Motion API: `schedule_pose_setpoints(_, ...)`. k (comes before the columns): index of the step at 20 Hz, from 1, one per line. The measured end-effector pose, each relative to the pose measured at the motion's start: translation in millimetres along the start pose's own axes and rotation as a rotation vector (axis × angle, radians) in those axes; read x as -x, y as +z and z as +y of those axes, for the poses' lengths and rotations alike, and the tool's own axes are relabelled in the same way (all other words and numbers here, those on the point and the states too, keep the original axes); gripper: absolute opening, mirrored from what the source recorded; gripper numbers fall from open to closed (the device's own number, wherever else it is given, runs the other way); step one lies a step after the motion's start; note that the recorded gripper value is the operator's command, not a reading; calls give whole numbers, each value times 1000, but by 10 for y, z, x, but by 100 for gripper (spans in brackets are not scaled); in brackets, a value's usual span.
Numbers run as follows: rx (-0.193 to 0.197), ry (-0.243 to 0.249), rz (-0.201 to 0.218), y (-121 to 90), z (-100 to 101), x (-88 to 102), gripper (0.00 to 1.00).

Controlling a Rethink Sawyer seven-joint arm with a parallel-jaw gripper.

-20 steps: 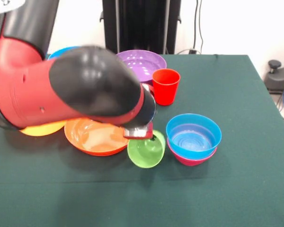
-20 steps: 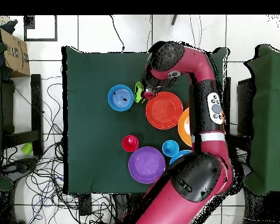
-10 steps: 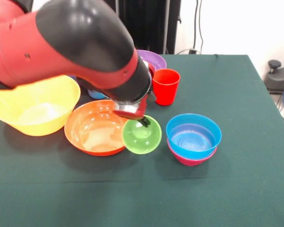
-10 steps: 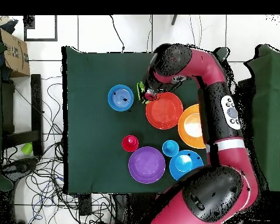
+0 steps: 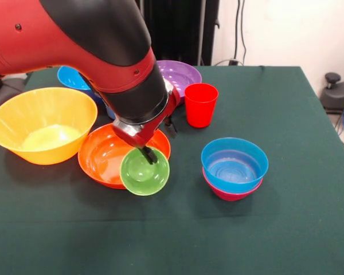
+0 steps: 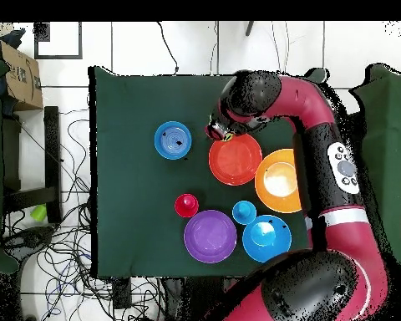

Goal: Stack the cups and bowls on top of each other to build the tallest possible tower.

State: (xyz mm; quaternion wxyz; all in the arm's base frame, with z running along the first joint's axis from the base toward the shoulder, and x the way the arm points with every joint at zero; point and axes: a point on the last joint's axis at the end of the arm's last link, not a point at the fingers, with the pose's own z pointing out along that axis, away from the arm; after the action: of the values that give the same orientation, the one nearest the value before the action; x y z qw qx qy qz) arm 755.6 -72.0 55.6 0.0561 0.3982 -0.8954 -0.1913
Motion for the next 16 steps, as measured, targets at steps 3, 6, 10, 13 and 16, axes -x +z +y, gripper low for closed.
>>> schedule_pose_setpoints(3, -10, 34, 6, 24, 8, -43, 100)
schedule_pose_setpoints(6, -15, 55, 17, 65, 36, -90, 100)
schedule_pose_setpoints(10, -26, 62, 25, 152, 36, -150, 100)
schedule_pose_setpoints(13, -73, 65, 5, 196, -22, -138, 0)
schedule_pose_setpoints(16, -88, 64, -4, 201, -39, -124, 0)
